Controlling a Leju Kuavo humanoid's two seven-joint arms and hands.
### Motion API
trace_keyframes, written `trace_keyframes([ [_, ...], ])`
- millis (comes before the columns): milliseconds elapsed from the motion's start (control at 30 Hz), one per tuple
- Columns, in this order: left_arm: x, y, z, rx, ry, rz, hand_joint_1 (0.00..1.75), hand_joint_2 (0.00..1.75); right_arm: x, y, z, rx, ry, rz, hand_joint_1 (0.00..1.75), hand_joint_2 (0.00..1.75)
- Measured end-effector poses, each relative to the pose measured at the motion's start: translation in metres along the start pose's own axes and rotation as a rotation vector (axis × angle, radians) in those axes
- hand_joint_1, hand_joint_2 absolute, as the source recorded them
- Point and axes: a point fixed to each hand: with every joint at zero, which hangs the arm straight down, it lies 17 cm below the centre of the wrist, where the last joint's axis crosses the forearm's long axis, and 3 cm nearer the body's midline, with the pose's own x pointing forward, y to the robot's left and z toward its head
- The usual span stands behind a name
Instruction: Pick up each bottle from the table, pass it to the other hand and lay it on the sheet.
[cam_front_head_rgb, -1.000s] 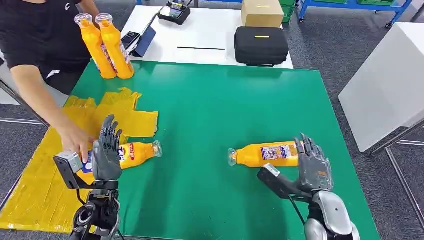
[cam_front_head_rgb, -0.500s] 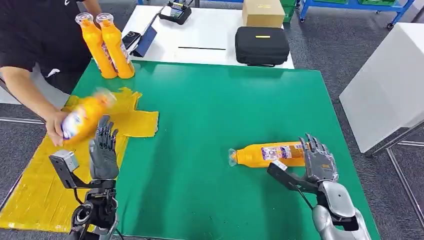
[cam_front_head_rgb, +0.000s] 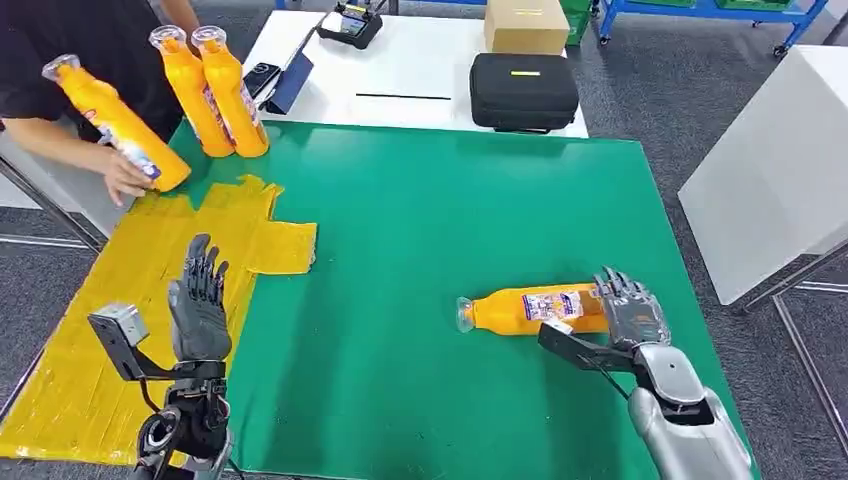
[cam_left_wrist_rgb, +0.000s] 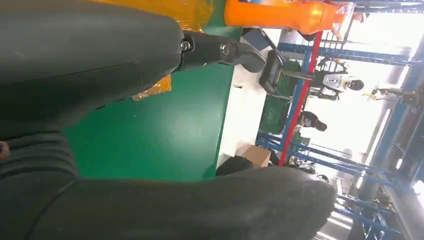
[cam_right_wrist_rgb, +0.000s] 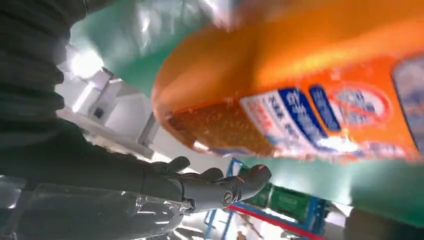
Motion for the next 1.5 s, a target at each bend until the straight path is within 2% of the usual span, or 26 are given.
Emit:
trace_keyframes([
  [267,0.004,0.009,0.002,0.032,-0.007,0.023,0.0,0.0,0.015,-0.006,-0.027,0.065,-0.103,0.06,0.0,1.75],
  [300,0.004,0.011,0.002,0.036,-0.008,0.027,0.0,0.0,0.017,-0.006,-0.031,0.08,-0.119,0.072,0.1,1.75],
  [333,0.005,0.011,0.002,0.038,-0.008,0.028,0.0,0.0,0.02,-0.003,-0.032,0.095,-0.135,0.081,0.47,1.75],
  [367,0.005,0.012,0.002,0.04,-0.008,0.03,0.0,0.0,0.021,-0.002,-0.033,0.104,-0.146,0.086,1.45,1.75],
  [500,0.008,0.015,0.0,0.049,-0.015,0.043,0.0,0.0,0.029,0.011,-0.031,0.166,-0.22,0.093,1.75,1.75],
  [767,0.014,0.02,-0.001,0.065,-0.026,0.051,0.0,0.0,0.033,0.007,-0.033,0.218,-0.289,0.095,1.75,1.75],
  [1100,0.021,0.02,0.0,0.067,-0.035,0.053,0.0,0.0,0.023,0.016,-0.027,0.258,-0.283,0.047,1.75,1.75],
  [1233,0.018,0.03,0.012,0.088,-0.02,0.052,0.0,0.0,0.045,0.005,-0.031,0.192,-0.3,-0.068,1.75,1.75],
  [1333,0.015,0.039,0.024,0.093,-0.01,0.067,0.0,0.0,0.073,-0.006,-0.031,0.129,-0.336,-0.262,1.75,1.75],
  [1367,0.014,0.041,0.027,0.09,-0.007,0.07,0.0,1.75,0.084,-0.013,-0.029,0.107,-0.359,-0.355,1.75,1.75],
  [1500,0.011,0.044,0.036,0.082,0.007,0.079,0.0,1.75,0.115,-0.031,-0.018,0.05,-0.423,-0.614,1.75,1.75],
])
